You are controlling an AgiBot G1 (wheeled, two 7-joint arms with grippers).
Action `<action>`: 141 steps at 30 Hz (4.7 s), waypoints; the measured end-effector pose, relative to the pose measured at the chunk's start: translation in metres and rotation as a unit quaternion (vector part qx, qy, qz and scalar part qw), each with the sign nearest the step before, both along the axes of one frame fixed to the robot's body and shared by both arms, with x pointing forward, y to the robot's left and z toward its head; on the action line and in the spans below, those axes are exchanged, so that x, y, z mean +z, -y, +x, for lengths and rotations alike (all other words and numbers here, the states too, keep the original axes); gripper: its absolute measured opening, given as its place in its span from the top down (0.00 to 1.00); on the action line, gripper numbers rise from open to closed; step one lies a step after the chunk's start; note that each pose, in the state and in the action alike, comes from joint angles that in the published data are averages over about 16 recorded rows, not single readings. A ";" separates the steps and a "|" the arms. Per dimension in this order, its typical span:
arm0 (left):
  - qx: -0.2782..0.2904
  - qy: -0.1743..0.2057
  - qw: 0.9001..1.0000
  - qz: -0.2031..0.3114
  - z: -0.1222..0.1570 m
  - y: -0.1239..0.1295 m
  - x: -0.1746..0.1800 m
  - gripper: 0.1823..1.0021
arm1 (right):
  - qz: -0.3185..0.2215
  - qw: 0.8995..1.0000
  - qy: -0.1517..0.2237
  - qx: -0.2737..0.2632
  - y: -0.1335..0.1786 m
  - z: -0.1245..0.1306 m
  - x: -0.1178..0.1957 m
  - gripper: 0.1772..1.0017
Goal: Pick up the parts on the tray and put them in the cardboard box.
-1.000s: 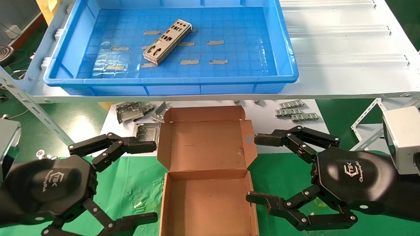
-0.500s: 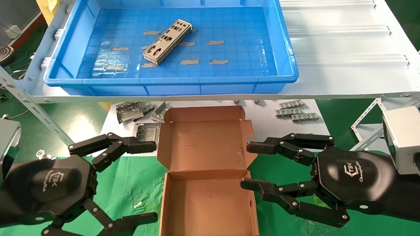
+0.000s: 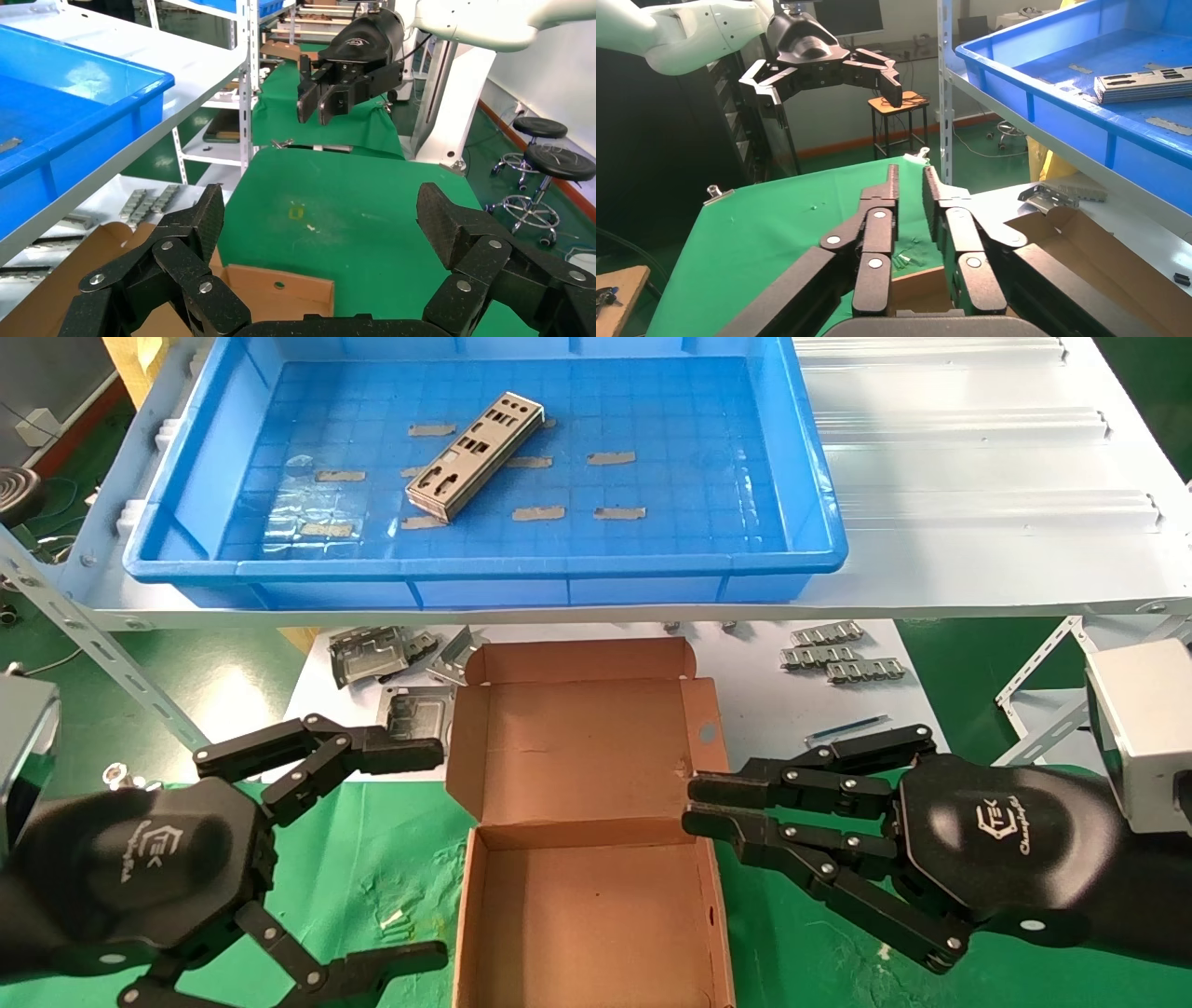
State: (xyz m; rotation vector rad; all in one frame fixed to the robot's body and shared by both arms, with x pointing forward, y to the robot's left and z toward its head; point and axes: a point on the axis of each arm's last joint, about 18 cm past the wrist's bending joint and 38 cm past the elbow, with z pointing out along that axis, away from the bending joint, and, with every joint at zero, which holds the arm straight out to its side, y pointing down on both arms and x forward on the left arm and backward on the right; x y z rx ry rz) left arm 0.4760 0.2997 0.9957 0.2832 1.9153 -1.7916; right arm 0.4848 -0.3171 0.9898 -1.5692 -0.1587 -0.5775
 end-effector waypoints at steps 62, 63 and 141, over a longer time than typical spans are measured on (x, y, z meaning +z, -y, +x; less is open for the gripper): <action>0.347 -0.018 0.938 -0.014 0.225 0.070 0.189 0.00 | 0.000 1.000 0.000 0.000 0.000 0.000 0.000 0.90; 0.348 -0.018 0.937 -0.016 0.226 0.070 0.190 0.00 | 0.000 1.000 0.000 0.000 0.000 0.000 0.000 0.90; 0.279 -0.009 0.959 -0.038 0.188 0.069 0.222 0.67 | 0.000 1.000 0.000 0.000 0.000 0.000 0.000 0.00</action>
